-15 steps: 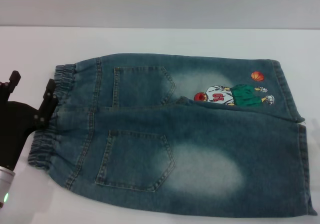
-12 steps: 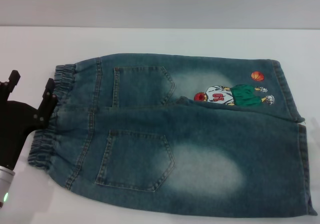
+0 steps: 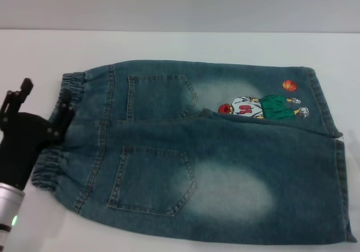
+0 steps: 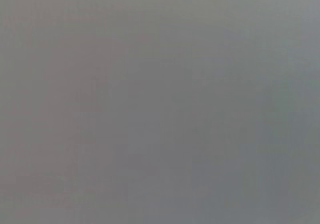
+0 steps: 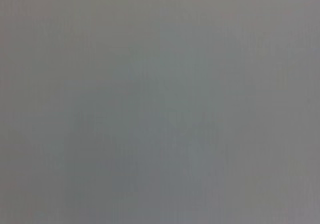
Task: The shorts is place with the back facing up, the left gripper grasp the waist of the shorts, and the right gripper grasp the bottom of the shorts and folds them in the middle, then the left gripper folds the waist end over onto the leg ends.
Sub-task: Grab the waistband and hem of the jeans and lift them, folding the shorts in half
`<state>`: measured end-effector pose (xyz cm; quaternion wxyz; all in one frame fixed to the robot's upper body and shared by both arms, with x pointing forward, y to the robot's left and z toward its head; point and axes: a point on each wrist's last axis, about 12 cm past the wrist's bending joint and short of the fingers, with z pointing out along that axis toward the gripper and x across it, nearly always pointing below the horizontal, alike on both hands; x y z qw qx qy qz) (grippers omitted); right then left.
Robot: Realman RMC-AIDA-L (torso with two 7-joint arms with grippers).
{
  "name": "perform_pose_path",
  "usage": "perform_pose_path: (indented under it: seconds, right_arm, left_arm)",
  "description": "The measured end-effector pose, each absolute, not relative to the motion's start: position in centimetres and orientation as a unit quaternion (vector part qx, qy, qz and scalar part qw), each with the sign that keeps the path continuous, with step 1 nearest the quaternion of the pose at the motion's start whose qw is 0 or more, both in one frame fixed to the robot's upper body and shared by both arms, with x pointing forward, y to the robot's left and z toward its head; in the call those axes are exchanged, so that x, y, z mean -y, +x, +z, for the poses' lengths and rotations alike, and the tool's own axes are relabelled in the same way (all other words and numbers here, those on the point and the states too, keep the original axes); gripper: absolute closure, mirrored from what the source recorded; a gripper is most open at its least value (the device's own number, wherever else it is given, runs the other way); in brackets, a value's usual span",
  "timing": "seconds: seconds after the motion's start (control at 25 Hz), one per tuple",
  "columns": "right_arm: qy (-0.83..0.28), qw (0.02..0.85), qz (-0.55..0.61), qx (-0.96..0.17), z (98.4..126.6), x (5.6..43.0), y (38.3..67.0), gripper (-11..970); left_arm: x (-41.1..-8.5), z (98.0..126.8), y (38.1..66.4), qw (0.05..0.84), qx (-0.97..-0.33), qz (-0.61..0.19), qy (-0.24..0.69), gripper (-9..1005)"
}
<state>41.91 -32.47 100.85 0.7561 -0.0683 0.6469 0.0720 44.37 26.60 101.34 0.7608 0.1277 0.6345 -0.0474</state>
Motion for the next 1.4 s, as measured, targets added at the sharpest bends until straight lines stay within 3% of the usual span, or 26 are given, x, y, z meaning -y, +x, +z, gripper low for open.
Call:
perform_pose_path:
  seconds: [0.44,0.8,1.08,1.4]
  right_arm:
    - [-0.037,0.739,0.12,-0.662,100.8,32.9,42.9,274]
    - [-0.025,0.696,0.167,-0.698,102.5,35.0,47.5,274]
    - [-0.045,0.62,0.084,-0.779,107.4,33.3,51.4,274]
    - [0.02,0.547,-0.005,-0.837,112.0,30.6,51.7,274]
  left_arm:
    - [-24.5,101.9,46.2,0.749,-0.646,-0.08,0.126,285]
    - [-22.3,103.6,49.2,0.709,-0.688,-0.103,0.111,286]
    - [-21.4,106.9,49.9,0.692,-0.71,-0.085,0.098,287]
    - [-22.7,109.8,50.4,0.631,-0.769,-0.071,0.076,287]
